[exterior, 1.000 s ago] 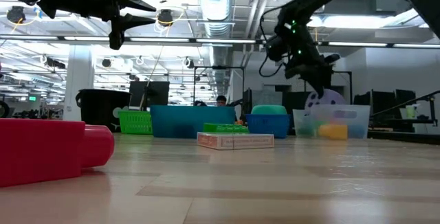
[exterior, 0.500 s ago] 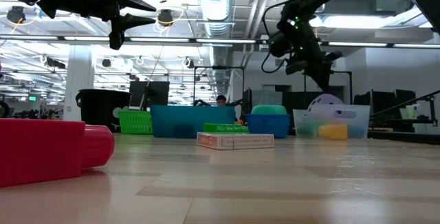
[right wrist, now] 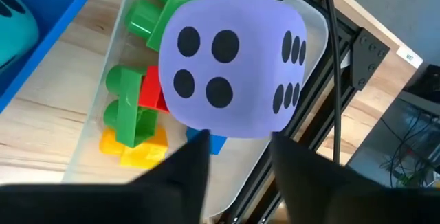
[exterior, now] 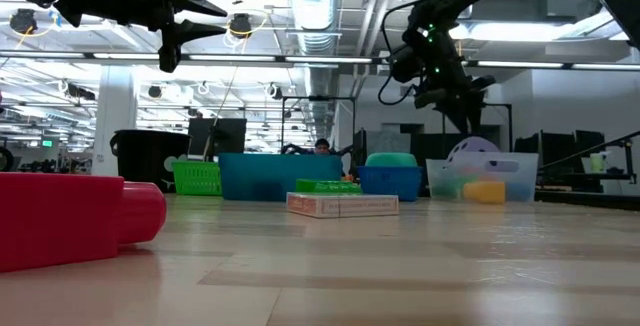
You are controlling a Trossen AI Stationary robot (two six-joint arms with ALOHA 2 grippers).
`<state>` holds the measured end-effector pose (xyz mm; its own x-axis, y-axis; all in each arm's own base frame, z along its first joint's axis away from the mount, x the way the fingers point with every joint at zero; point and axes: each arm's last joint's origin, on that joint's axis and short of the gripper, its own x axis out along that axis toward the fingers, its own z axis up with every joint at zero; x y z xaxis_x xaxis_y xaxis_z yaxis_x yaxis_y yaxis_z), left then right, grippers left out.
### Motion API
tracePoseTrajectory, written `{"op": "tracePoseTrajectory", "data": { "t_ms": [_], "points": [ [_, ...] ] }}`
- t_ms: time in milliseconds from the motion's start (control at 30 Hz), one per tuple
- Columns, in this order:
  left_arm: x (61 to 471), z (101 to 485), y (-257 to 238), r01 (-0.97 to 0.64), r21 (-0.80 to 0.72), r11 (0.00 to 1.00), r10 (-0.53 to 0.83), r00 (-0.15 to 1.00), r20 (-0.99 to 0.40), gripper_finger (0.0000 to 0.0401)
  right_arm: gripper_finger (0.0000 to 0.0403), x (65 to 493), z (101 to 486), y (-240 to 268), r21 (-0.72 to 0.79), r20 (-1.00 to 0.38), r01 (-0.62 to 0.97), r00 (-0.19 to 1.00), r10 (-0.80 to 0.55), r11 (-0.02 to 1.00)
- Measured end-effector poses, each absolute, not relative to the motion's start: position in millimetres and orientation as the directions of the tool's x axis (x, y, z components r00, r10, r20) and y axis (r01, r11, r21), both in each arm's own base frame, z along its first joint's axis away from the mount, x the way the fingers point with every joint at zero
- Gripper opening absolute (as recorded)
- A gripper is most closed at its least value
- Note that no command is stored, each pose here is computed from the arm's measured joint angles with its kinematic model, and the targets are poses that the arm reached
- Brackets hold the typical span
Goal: Pick & Place Toys
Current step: Put the purple dice into the blue bin
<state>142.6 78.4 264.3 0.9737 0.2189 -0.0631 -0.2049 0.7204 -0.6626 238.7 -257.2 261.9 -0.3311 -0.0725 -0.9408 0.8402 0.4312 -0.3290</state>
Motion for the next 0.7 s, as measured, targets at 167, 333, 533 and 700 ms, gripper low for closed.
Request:
{"op": "tracePoseTrajectory", "data": {
  "t_ms": [167,333,533,700],
  "points": [
    [143,264,78,-0.205,-0.663,0.720,0.219,0.974,-0.063,0.0108,0.0264,238,262,-260,-0.328,-0.943,0.849,-0.322,-0.085,0.414],
    [142,263,78,-0.211,-0.665,0.716,0.218,0.973,-0.075,0.0108,0.0341,235,261,-271,-0.300,-0.954,0.877,-0.276,-0.119,0.374],
    [142,260,78,-0.229,-0.677,0.699,0.214,0.971,-0.107,0.0108,0.0367,228,259,-282,-0.273,-0.962,0.900,-0.249,-0.114,0.339],
    [142,259,78,-0.232,-0.678,0.697,0.214,0.970,-0.112,0.0108,0.0359,221,255,-287,-0.264,-0.964,0.911,-0.246,-0.096,0.317]
  ]
}}
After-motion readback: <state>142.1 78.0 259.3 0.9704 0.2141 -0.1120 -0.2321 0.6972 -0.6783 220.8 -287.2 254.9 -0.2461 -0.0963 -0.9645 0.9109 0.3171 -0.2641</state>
